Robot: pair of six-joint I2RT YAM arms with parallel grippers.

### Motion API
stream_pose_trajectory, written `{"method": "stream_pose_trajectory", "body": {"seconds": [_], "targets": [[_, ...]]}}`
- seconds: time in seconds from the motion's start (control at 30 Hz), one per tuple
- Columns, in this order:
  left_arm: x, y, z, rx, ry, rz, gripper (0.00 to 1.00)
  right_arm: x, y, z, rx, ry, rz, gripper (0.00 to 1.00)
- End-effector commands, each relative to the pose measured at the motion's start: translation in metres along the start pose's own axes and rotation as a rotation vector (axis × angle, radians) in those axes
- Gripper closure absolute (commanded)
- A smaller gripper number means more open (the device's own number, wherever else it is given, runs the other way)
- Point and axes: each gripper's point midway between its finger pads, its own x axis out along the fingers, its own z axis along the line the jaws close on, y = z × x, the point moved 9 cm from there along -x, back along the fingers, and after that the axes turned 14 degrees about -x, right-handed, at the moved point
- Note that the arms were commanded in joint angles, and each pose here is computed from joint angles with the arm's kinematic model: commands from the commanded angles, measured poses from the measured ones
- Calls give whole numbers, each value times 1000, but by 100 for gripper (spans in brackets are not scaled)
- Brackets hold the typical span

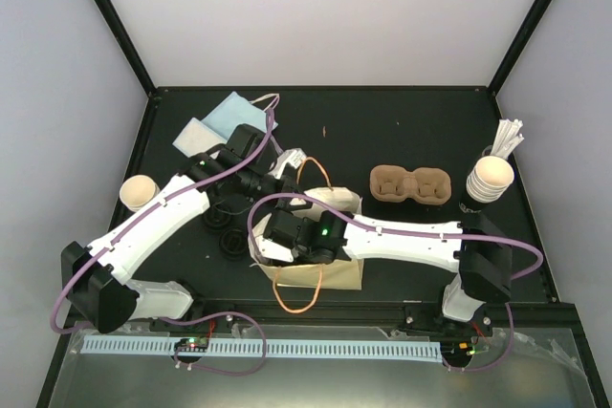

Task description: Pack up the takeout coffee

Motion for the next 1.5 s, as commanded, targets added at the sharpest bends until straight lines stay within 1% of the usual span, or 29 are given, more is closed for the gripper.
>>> {"method": "stream_pose_trajectory", "body": {"seconds": [0.0,0.07,0.17,0.33,0.43,0.7,0.73,0.87,1.17,1.37,1.47], "targets": [[2,2,8,-1,-14,5,99,63,48,50,-69,-229,356,49],[3,3,9,-1,-15,8,99,66,50,53,-67,-234,374,50],[3,2,10,-4,-16,7,99,63,52,54,-59,-219,356,50],[2,2,10,-6,-20,3,98,45,52,53,-27,-154,222,50],[1,1,10,-6,-21,2,98,43,59,58,1,-161,166,50],[0,2,12,-7,-30,5,98,51,75,65,22,-189,200,50],[-6,5,8,9,-20,-12,98,51,75,65,23,-191,198,50],[-7,6,7,11,-18,-15,99,51,73,63,25,-190,204,50],[-6,5,8,7,-22,-16,98,63,58,57,-18,-173,292,50],[-5,4,9,5,-22,-15,98,66,56,58,-26,-187,293,50],[-6,4,9,6,-23,-17,99,61,59,61,-22,-185,259,50]]}}
